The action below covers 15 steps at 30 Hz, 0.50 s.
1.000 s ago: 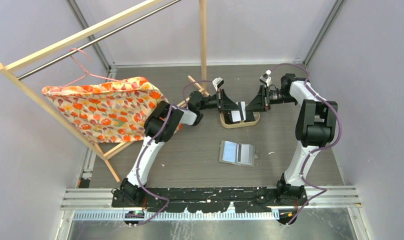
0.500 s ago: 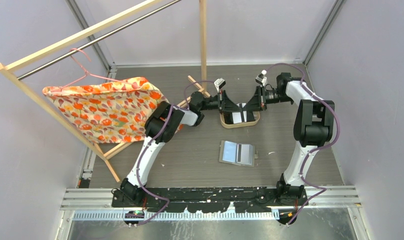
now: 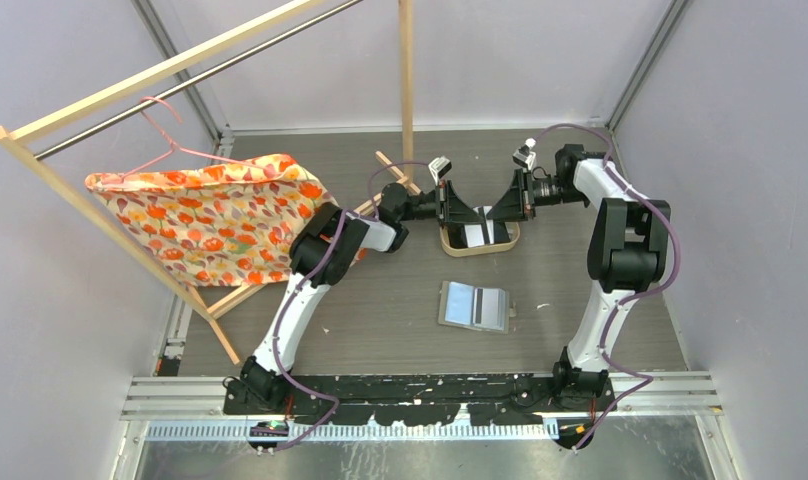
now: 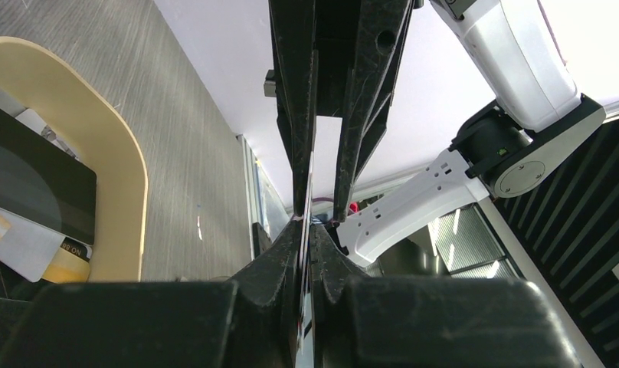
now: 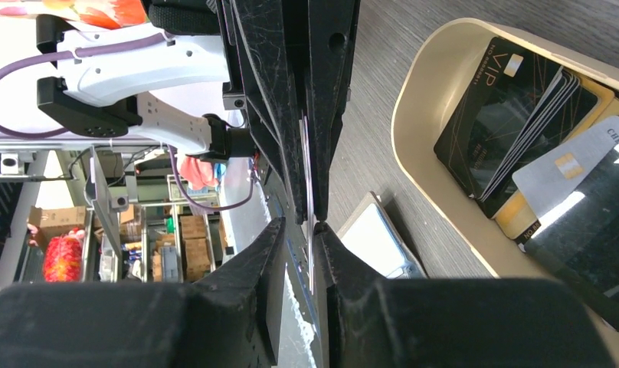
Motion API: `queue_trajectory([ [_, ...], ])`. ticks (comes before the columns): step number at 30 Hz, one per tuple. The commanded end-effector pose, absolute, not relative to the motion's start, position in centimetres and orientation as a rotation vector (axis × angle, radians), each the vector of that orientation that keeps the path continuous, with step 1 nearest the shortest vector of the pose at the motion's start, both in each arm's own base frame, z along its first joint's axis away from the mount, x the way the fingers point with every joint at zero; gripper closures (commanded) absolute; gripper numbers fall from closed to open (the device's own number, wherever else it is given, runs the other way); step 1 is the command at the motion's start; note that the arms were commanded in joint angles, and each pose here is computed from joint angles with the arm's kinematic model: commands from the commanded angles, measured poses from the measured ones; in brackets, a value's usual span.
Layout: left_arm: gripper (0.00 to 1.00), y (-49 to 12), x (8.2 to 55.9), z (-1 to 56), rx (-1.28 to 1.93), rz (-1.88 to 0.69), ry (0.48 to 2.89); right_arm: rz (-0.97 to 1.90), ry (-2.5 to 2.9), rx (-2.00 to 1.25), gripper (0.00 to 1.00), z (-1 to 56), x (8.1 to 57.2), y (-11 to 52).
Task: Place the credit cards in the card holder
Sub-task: Place the credit card in the storage box.
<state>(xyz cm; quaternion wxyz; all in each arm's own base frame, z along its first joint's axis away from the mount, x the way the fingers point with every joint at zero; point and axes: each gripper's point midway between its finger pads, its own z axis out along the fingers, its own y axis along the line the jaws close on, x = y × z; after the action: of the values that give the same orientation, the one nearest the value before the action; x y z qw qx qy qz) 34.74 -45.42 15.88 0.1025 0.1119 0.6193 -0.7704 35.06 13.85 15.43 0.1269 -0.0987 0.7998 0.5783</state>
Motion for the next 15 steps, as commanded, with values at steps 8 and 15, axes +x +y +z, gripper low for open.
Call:
queue_trajectory([
  [8, 0.9, -45.15, 34.46, 19.0, 0.42, -2.277, 1.715, 1.698, 2.283, -0.304, 0.93, 16.66, 35.53, 13.6],
  [15, 0.76, -45.04, 34.59, 18.97, 0.406, -2.275, 1.717, 1.693, 2.288, -0.329, 0.99, 16.6, 35.31, 13.48],
])
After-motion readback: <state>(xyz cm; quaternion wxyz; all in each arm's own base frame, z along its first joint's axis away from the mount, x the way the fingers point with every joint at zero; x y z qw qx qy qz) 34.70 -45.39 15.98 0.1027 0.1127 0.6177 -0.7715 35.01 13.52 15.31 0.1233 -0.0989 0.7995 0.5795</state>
